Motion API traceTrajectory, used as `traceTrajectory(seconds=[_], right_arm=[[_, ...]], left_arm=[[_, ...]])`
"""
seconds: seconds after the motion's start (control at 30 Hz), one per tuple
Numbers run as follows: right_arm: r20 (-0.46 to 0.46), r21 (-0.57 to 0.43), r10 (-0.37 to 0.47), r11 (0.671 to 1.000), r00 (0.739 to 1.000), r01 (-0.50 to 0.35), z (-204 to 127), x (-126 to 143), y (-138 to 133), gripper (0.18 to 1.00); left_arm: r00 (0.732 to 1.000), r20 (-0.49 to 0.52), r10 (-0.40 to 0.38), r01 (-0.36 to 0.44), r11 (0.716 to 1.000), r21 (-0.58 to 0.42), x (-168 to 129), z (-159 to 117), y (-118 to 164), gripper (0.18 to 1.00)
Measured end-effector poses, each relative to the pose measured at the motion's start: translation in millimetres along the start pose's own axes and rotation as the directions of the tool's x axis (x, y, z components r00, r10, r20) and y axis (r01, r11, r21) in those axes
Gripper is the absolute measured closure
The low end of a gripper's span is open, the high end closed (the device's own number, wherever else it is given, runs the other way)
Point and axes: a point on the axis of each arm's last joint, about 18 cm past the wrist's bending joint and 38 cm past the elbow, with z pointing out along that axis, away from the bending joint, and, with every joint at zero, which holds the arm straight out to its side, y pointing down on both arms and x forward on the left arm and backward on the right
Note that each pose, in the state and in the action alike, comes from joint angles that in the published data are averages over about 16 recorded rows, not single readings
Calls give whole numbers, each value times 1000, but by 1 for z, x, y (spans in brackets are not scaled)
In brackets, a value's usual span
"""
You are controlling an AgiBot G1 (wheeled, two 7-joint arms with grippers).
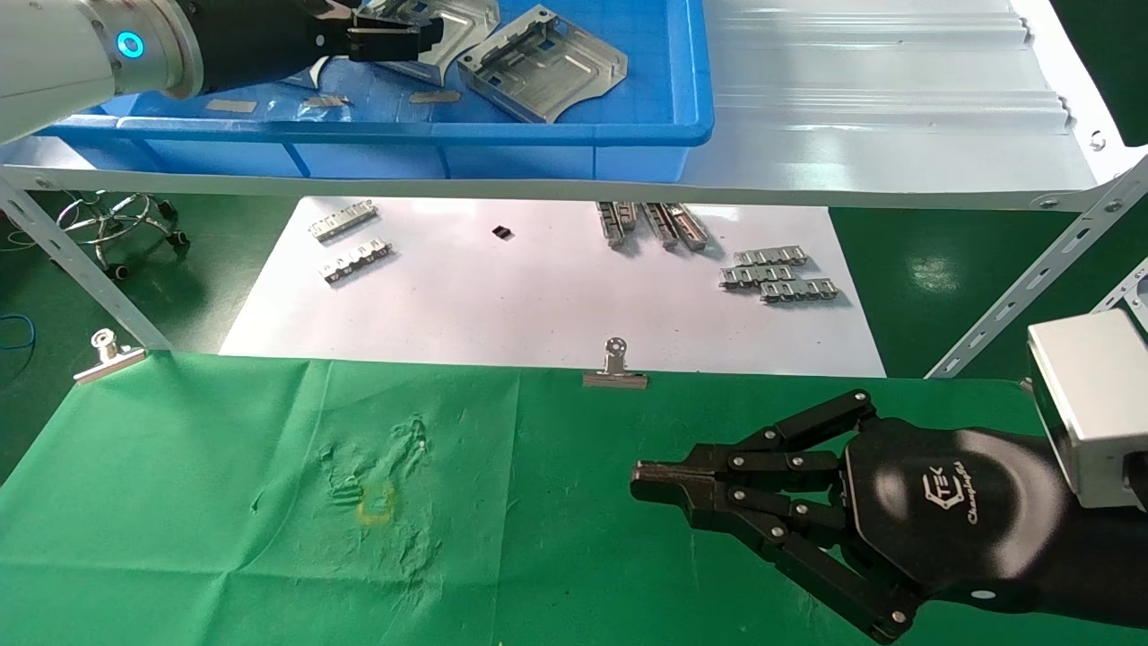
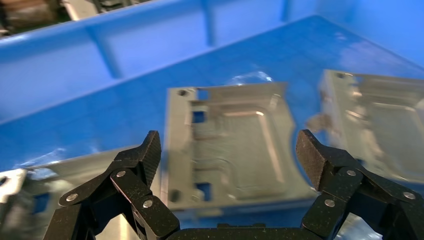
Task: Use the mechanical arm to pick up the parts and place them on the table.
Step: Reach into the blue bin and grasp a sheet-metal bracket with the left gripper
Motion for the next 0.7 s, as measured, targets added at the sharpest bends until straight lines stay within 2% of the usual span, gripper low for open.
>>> traceTrajectory(seconds=[0.3,0.5,0.7], right_arm=[[0,0,0,1000,1000,0,0,0,0,987],[0,0,0,1000,1000,0,0,0,0,987],[0,0,0,1000,1000,0,0,0,0,987]], left_arm=[[991,129,-21,23,1000,-13,-12,11,7,249],[983,179,-25,28,999,-15,-17,14,10,332],[981,193,-23,26,1000,-17,-19,14,11,448]])
